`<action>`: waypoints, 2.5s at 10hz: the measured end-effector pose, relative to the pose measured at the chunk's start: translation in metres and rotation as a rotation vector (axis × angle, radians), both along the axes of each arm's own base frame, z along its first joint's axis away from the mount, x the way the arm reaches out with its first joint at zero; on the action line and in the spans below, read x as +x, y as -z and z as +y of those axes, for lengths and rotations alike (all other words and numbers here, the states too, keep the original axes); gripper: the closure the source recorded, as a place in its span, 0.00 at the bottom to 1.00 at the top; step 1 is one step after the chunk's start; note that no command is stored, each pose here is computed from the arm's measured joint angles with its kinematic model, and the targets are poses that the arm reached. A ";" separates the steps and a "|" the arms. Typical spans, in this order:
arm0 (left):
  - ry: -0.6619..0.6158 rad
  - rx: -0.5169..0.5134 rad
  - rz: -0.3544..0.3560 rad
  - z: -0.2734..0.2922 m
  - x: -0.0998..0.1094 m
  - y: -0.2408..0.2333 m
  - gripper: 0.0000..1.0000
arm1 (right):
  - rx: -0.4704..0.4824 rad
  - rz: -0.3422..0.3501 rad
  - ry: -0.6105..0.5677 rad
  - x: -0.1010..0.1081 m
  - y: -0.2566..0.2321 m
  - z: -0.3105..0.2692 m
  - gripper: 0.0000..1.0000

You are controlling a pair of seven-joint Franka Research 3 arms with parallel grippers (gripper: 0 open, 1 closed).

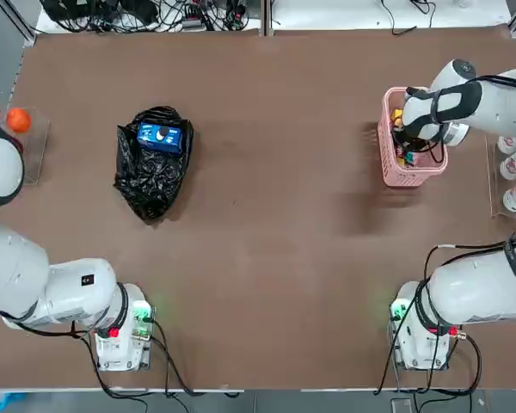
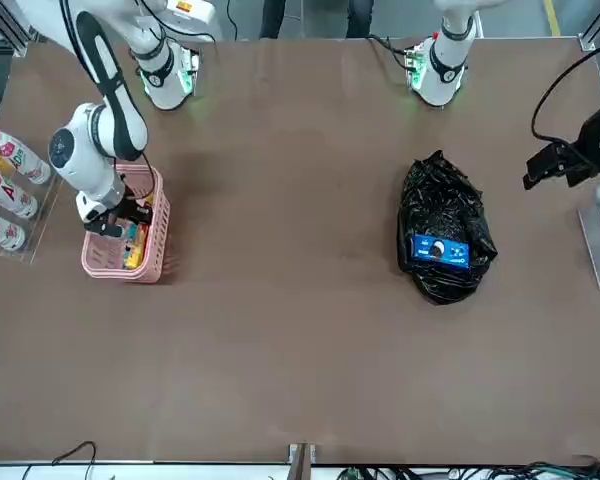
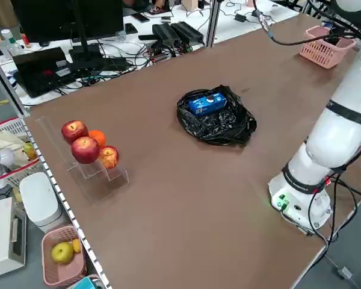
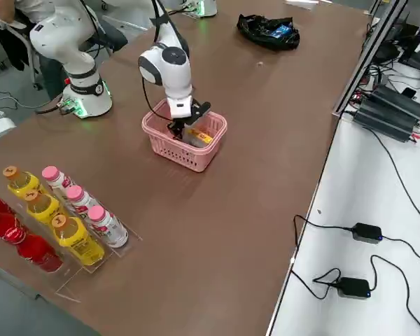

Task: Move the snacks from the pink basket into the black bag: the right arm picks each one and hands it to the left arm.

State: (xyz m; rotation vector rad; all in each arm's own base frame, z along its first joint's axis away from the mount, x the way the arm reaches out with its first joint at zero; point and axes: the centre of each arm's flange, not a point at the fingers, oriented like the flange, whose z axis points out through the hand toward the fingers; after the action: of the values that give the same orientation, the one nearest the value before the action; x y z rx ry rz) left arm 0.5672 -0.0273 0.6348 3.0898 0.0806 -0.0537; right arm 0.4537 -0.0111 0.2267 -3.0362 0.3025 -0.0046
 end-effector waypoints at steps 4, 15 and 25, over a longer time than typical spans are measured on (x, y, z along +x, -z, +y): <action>0.029 0.104 0.024 -0.007 -0.004 0.001 0.00 | 0.001 0.002 -0.007 0.001 -0.001 0.003 0.75; 0.025 0.075 0.032 -0.049 -0.011 -0.002 0.00 | 0.061 0.121 -0.104 0.039 -0.043 0.006 0.77; -0.018 0.052 0.023 -0.044 -0.010 -0.008 0.00 | 0.023 0.200 -0.254 0.047 -0.062 -0.026 0.77</action>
State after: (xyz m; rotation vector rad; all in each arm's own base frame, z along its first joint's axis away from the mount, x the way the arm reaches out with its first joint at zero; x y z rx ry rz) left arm 0.5570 -0.0711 0.6427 3.1402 0.1117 -0.0883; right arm 0.5006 -0.0372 0.2891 -3.0311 -0.0707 0.3190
